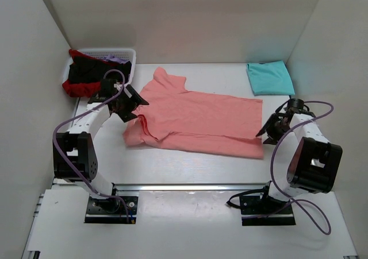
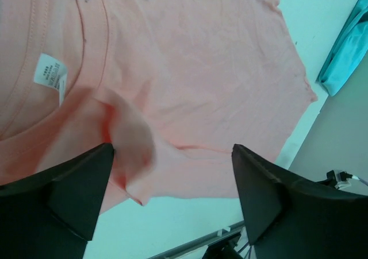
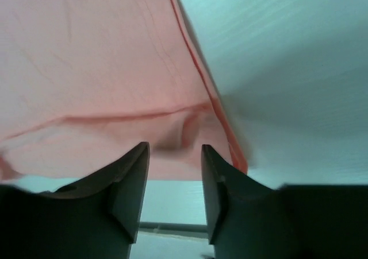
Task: Fold and stack the t-shirts
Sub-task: Fold the flattened tshirt in 1/3 of the way
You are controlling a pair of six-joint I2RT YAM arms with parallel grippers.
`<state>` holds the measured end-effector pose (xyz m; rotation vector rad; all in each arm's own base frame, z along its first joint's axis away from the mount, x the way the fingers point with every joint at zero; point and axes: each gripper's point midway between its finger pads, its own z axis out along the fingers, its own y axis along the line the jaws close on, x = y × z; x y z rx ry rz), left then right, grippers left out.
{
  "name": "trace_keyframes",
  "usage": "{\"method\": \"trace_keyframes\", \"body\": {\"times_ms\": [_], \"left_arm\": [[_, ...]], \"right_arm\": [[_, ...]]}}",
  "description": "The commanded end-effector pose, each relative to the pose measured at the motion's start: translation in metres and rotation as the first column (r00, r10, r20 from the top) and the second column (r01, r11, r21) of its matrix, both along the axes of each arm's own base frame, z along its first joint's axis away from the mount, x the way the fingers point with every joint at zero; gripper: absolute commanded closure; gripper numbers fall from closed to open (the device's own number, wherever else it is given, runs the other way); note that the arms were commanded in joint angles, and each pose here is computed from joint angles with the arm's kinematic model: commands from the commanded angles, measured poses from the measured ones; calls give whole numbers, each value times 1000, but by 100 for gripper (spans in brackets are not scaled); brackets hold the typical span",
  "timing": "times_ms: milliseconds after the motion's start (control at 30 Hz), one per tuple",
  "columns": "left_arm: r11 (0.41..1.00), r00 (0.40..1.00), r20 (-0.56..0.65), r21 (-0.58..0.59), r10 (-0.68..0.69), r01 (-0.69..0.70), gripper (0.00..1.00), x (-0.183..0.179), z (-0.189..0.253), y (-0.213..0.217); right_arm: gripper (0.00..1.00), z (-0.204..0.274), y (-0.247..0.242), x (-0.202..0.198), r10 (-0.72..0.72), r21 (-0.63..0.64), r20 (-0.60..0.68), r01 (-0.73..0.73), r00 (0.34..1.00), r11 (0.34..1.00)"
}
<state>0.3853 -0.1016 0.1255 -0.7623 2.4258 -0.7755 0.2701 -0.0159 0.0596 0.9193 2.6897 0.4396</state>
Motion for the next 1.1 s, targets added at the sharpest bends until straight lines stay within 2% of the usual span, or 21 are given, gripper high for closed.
{"method": "trace_keyframes", "body": {"times_ms": [0,33,100,267,400,567,667,733,867,1067], "left_arm": [[999,997,73,-36,30,-27,1,18,23,7],[999,996,84,-31,29,-26,1,19,25,9],[1000,995,94,-17,25,-24,1,19,29,9],[1000,996,84,-9,2,-2,2,0,22,5],[999,999,23,42,-22,21,1,-23,-1,-1],[969,997,-72,244,-17,34,1,-57,-15,18],[941,995,-87,338,52,-20,1,-83,-16,46],[932,990,-120,361,79,-30,1,-102,-28,58],[908,993,-110,418,50,0,1,-111,-40,58],[906,997,-68,423,36,-4,2,-78,-63,48]], "right_arm": [[49,21,-10,31,20,-55,114,-14,993,998],[42,27,-9,34,20,-52,135,-13,991,999],[37,36,-14,40,17,-74,179,-4,984,997],[38,46,-12,46,85,-137,232,-54,969,989],[39,45,17,47,161,-98,276,-139,948,985],[41,40,68,44,279,-65,297,-272,913,960],[41,37,87,41,332,-63,298,-329,895,942],[41,31,94,35,356,-62,289,-354,889,933],[42,11,104,17,388,-50,254,-388,886,920],[43,-10,110,4,412,-53,188,-409,892,911]]}}
